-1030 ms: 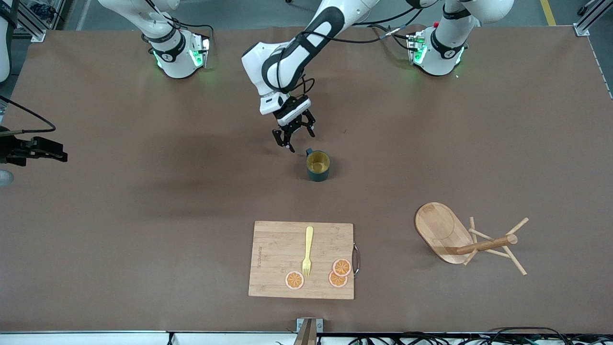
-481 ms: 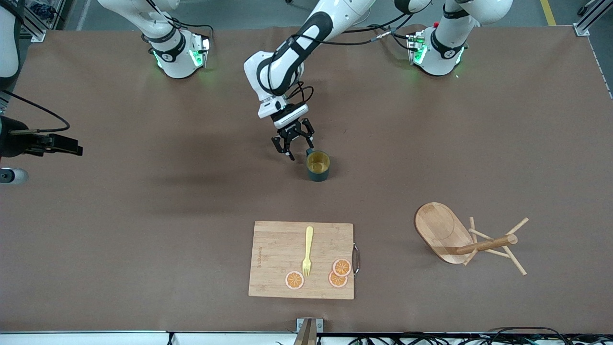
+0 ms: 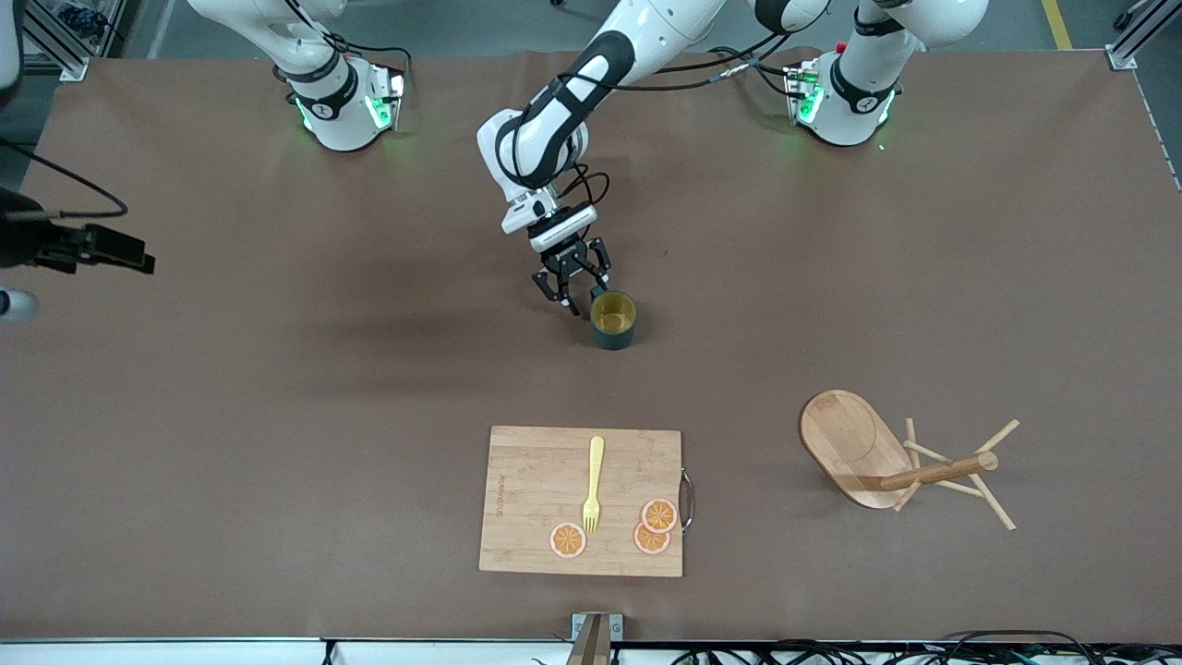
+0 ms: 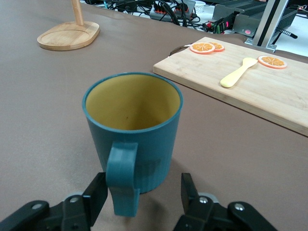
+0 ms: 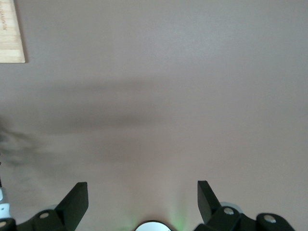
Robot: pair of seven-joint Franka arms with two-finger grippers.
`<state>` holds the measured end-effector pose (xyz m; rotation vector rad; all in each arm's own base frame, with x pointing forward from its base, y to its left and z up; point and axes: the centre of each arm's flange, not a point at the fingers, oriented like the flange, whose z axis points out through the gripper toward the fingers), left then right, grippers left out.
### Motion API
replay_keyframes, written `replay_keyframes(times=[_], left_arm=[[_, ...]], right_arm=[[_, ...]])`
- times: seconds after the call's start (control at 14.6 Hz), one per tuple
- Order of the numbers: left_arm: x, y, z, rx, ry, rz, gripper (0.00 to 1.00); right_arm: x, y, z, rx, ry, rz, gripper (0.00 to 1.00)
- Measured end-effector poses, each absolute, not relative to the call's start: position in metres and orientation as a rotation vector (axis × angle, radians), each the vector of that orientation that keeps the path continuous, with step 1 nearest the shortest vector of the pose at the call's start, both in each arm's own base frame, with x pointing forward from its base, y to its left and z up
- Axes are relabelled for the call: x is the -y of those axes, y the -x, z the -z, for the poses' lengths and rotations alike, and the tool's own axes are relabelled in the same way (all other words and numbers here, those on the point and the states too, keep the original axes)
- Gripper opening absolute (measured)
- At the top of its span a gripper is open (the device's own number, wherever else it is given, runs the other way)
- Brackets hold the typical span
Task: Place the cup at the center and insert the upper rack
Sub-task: 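Lower the left gripper onto the mug handle and grasp it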
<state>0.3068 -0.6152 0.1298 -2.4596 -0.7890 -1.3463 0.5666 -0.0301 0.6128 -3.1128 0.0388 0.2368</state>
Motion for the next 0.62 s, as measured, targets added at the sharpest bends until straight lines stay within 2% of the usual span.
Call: replay_keyframes(times=[0.07,0.21,0.34,0.62], left_arm=[[0.615,-0.307,-0.130,0.790,2.459,1.347,0.63],[0.616,-0.307,-0.131,0.791,2.459,1.348,0.40],[0.616,-0.307,-0.131,0.791,2.458,1.348,0.22],[0.615,-0.311,-0.133,0.786,2.455,1.345,0.21]], right_arm=[[0.030,-0.556,-0.624,-0.038,3.113,-0.214,1.00],[0.030,-0.537,-0.645,-0.037,3.113,-0.172,1.00],[0.029,-0.523,-0.655,-0.036,3.113,-0.150,1.00],[0.029,-0.512,-0.663,-0.024,3.130,-0.131,1.00]])
